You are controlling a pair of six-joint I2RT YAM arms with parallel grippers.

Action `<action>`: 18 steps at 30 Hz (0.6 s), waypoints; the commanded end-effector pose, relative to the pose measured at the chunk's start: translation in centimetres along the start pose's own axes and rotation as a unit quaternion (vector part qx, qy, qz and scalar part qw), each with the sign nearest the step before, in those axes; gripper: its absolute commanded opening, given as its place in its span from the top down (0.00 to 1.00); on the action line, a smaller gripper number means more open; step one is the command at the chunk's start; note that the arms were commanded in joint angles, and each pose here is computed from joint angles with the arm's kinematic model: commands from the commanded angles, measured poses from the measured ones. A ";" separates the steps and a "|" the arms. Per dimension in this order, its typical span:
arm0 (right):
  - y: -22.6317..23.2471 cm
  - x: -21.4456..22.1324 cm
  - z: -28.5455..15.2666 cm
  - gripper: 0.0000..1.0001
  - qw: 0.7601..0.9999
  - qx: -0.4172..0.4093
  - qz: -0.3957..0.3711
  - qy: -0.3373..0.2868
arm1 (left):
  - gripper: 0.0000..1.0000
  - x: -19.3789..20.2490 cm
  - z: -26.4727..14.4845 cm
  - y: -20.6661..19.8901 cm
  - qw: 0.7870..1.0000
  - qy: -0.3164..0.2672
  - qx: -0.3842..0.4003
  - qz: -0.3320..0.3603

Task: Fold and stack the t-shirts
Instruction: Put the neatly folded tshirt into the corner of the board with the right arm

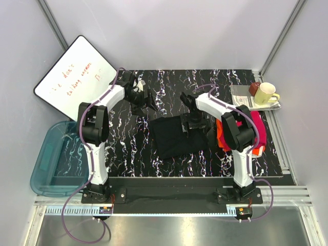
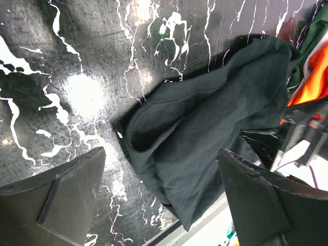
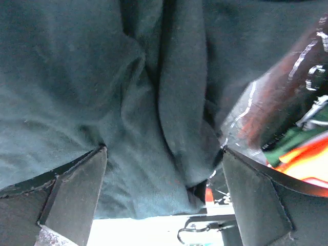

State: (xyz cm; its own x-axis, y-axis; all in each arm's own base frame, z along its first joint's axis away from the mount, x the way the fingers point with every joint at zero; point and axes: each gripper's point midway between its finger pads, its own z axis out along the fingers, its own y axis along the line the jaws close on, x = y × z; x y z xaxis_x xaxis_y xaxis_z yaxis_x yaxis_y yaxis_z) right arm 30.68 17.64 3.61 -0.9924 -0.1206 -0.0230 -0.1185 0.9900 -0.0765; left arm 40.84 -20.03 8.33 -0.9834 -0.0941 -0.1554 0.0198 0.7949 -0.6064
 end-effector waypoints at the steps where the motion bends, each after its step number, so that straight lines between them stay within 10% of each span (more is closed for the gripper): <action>1: -0.1 0.1 1.3 0.00 1.000 -0.021 0.005 0.004 | 0.04 -0.6 -2.3 -1.6 0.999 -0.031 0.006 0.027; 10: -0.6 -0.1 6.2 0.06 0.997 -0.058 0.036 0.028 | 0.04 -0.3 -2.3 -1.4 0.999 -0.027 0.002 0.025; 18: 2.8 -1.2 6.8 0.99 0.987 -0.148 0.027 0.047 | 0.04 -0.2 -2.7 -1.4 0.999 -0.029 -0.005 0.024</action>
State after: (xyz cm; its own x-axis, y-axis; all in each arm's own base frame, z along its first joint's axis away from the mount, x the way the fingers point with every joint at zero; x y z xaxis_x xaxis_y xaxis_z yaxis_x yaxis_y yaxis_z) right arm 30.00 18.32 0.83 -0.9911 -0.0465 0.1250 -0.0240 0.9841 0.1761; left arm 40.36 -19.72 8.99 -0.9821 -0.0943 -0.1633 0.0222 0.8023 -0.5965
